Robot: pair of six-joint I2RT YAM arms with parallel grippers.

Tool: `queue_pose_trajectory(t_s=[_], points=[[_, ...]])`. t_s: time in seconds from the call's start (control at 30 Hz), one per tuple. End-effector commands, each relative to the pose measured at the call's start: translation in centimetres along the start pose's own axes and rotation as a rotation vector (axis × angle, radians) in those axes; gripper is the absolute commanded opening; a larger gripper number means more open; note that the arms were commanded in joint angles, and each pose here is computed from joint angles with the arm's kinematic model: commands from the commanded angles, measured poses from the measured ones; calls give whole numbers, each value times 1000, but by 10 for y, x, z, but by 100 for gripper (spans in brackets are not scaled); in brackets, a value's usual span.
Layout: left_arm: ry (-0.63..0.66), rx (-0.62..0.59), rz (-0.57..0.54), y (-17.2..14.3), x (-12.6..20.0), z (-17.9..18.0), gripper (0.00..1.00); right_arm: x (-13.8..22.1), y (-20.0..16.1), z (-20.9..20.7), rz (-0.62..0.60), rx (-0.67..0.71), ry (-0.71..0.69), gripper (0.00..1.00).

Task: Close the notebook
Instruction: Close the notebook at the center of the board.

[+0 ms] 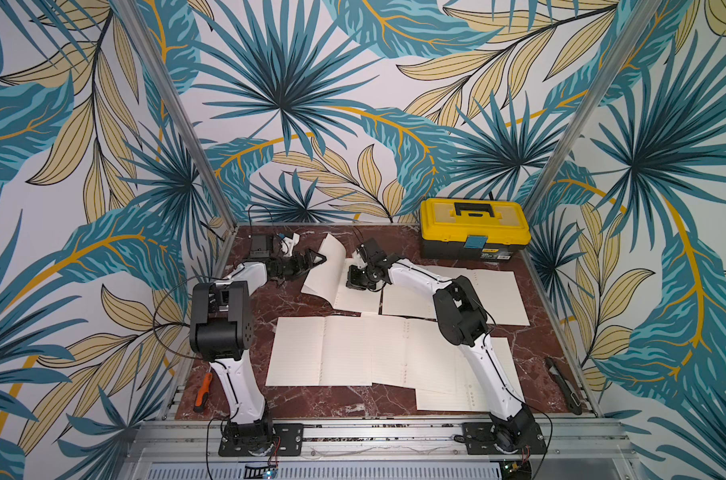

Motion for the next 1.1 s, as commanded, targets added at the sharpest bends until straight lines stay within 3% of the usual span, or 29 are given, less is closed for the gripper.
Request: queue_pose_trajectory(t_s=[0.0,0.3,0.87,1.07], points=[[-68,-47,-3,2,3,-26,100,-6,-15,-20,52,-37,-86,6],[-130,-80,29,1,-13,-52,100,18,-10,-7,4,1,-29,6],[-216,-162,56,-5,-36,-101,100,129,11,-20,-173,-15,-26,7],[-219,-155,79,-14,-54,-104,100,142,9,-20,-176,0,-34,7]])
Point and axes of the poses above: each gripper's point midway between its finger pads, its own x axis back along the fingers, its own z axis along the line the jaws close on, y = z × x, the point moved 10 cm from there along x, back along the fingers, and after that the axes turned 10 degrees about -x, right-handed, at the moved point
